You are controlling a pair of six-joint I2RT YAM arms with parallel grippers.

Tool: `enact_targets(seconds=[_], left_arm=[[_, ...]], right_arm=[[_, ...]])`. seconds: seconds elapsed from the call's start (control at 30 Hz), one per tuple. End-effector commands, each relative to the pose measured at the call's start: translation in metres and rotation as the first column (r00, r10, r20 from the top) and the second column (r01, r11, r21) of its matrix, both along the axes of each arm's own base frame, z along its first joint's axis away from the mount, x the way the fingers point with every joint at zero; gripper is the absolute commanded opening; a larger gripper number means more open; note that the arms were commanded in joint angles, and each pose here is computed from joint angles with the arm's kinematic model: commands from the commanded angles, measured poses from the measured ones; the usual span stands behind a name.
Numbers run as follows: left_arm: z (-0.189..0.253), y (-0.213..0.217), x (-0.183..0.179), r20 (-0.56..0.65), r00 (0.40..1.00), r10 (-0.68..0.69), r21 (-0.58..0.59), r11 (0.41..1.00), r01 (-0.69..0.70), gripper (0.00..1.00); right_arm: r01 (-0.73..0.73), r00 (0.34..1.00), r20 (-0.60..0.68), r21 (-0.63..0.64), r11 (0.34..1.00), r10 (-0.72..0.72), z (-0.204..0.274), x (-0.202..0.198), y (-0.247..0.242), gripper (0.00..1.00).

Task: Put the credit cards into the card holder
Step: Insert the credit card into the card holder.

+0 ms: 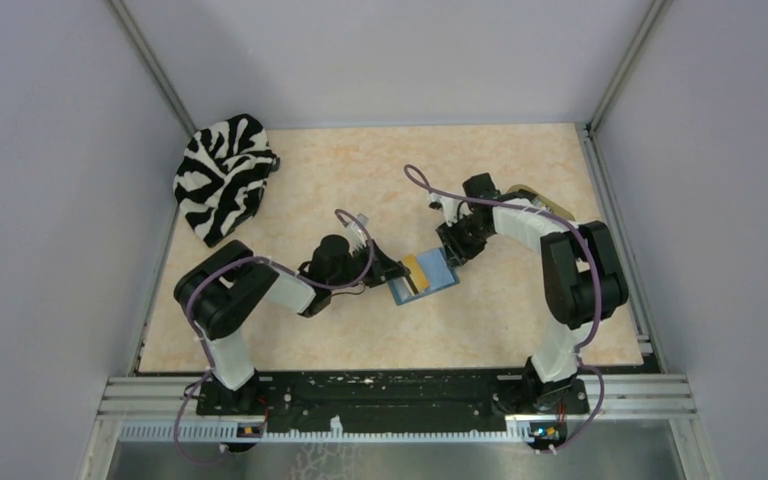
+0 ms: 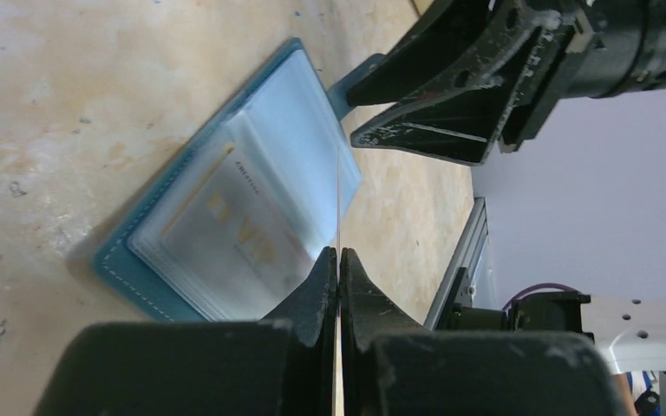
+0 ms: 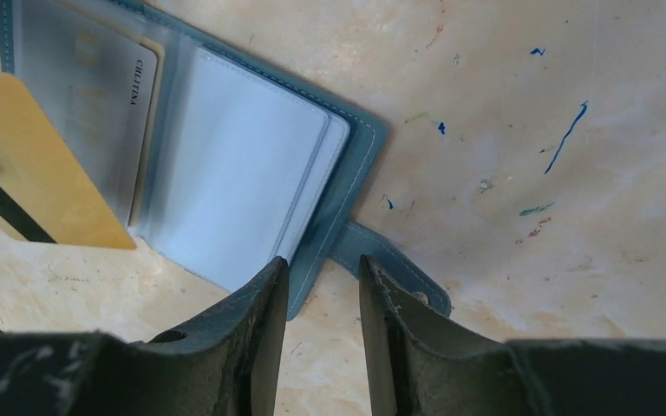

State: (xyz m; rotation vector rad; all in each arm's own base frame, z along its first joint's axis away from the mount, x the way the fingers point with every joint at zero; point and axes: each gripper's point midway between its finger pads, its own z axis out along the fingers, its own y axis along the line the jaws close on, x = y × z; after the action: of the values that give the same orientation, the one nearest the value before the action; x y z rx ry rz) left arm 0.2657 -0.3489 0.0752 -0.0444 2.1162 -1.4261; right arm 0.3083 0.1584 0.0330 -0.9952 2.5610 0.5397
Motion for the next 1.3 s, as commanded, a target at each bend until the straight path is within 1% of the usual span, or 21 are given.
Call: enact_targets(seconds=[0.0,0.27,0.47,0.8,1.27], left_arm=[[-0.001,-0.006,0.007,-0.040,0.999,0.002,-0.018,1.000,-0.003,0.00],[-0.022,-0.002,0.009,-0.107,0.994,0.025,0.063,0.998,-0.019,0.00],[-0.027,0.000,0.012,-0.121,0.991,0.049,0.083,0.996,-0.039,0.00],[-0.032,-0.004,0.016,-0.152,0.987,0.059,0.077,0.996,-0.047,0.00],[-0.047,0.002,0.012,-0.262,0.956,0.129,0.043,0.992,-0.122,0.00]], right_arm=[[0.001,1.000,0.019,-0.003,1.000,0.000,0.008,0.009,0.005,0.35],[0.001,1.000,0.008,-0.008,1.000,-0.001,0.005,0.008,0.004,0.35],[-0.001,1.000,0.005,-0.005,1.000,0.001,0.006,0.008,0.005,0.35],[-0.003,1.000,-0.001,-0.007,1.000,0.003,0.005,0.007,0.005,0.35],[-0.010,1.000,-0.011,-0.013,1.000,0.010,0.002,0.004,0.006,0.34]])
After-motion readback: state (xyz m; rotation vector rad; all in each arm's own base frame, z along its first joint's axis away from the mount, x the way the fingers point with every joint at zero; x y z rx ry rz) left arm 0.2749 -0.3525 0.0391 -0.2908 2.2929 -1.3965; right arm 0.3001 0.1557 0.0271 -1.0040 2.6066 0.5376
